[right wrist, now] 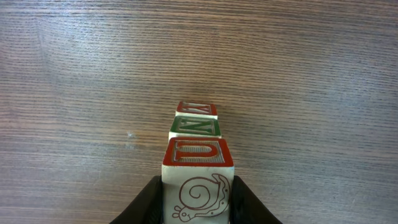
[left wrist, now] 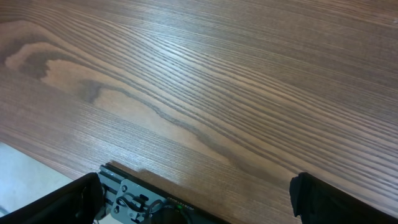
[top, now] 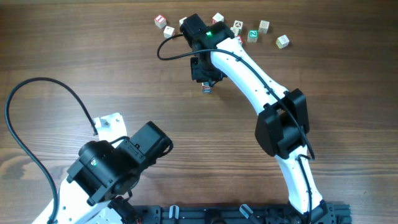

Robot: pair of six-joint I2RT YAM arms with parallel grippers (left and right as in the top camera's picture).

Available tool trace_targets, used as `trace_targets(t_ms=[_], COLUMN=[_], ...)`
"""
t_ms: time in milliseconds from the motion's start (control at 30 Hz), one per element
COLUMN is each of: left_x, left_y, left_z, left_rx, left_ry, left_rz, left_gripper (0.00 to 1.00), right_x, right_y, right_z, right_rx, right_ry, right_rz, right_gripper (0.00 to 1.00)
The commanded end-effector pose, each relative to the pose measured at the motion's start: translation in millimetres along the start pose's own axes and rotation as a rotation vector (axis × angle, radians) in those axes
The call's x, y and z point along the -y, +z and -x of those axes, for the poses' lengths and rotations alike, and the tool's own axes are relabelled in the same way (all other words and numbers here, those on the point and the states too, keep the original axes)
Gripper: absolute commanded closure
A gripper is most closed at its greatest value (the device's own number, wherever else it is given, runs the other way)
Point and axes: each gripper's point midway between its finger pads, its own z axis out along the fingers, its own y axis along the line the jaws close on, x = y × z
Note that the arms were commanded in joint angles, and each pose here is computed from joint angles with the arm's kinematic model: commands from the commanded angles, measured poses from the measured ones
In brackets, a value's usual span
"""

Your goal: Form a tower

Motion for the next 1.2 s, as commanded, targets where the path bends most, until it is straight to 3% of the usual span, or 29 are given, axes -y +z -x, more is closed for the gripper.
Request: trace_targets(t_ms=[0,100,833,933,1100,1167], left_x=[-1.4,-1.4,-1.4,-1.4,-1.4,-1.4], left_y=[-0.4,-0.4,-0.4,-0.4,-0.4,-0.4], left_z=[1.0,1.0,1.0,1.0,1.0,1.0], left_rx=[0.008,0.008,0.008,0.008,0.008,0.008], left_ry=[-0.023,-0.023,-0.023,-0.023,-0.023,-0.023], left_rz=[0.000,0.000,0.000,0.000,0.000,0.000], left_gripper=[0.00,0.00,0.00,0.00,0.00,0.00], right_x=[-6.3,-6.2,-5.4,-6.0,-5.7,-5.2], right_y=[-0.8,-0.8,1.3,1.3,1.6,6.1], right_z=[-0.6,-0.5,-1.2,0.0,-2.0,-3.7], right_rx=[-0.002,-0.001,-0.004,0.000,-0.008,-0.020], right_ry=[0.007,0.006,0.006,0.006,0.006,0.005], right_rz=[0.019,0.019,0.013,0.016,0.015,0.009], right_gripper=[0.87,0.87,0.54,0.46,0.20,0.19])
